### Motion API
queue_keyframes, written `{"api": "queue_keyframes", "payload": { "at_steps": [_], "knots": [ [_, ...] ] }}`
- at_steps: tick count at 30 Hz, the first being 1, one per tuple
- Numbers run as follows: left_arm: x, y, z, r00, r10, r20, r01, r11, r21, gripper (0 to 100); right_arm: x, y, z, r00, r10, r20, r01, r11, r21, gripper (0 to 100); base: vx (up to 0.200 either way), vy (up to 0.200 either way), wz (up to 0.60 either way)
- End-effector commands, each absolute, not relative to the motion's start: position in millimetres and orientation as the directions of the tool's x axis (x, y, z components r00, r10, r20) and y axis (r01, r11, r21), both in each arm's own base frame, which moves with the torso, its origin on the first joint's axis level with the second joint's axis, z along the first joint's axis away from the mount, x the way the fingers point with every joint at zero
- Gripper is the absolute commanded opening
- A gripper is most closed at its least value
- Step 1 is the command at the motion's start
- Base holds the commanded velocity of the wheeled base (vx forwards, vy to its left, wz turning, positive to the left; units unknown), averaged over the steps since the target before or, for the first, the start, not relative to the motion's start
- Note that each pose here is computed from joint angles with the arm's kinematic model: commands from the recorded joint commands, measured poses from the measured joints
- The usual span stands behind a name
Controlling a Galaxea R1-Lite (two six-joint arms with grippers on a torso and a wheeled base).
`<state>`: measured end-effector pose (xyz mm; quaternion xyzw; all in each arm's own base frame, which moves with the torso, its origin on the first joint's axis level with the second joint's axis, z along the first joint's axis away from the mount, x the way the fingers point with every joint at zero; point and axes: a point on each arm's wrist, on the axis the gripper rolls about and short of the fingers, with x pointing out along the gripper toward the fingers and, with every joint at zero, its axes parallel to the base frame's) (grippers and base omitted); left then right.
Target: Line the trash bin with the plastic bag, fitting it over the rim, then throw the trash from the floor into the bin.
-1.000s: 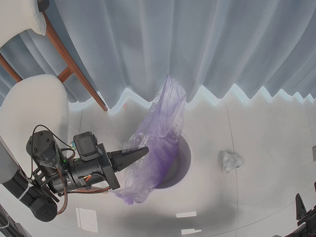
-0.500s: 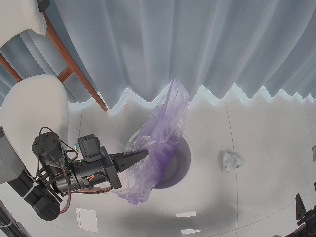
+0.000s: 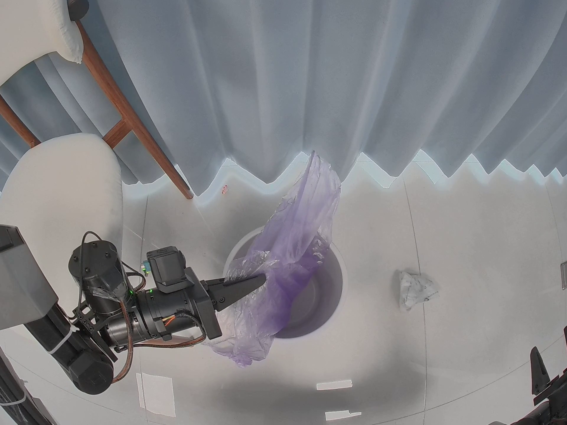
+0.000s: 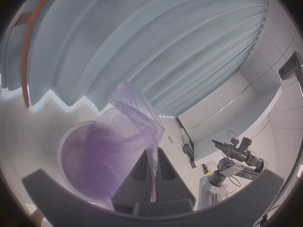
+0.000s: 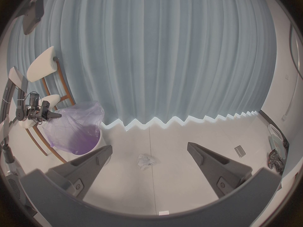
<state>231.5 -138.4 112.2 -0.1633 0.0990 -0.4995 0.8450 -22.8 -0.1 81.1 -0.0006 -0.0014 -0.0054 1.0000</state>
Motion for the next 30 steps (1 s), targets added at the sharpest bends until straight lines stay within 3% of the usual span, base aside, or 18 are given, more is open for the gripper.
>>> {"api": "queue_keyframes", "payload": {
  "at_steps": [1, 30],
  "knots": [
    [233.1, -138.5, 107.1, 0.483, -0.875, -0.021, 0.804, 0.453, -0.385, 0, -22.7, -0.1, 75.8, 1.0, -0.012, 0.002, 0.012, 1.0, -0.002, 100, 0.0, 0.0, 0.0],
    [234.1, -138.5, 102.2, 0.487, -0.873, -0.037, 0.806, 0.465, -0.366, 0, -22.7, -0.2, 75.7, 1.0, -0.014, 0.0, 0.014, 1.0, 0.021, 100, 0.0, 0.0, 0.0]
  ]
}}
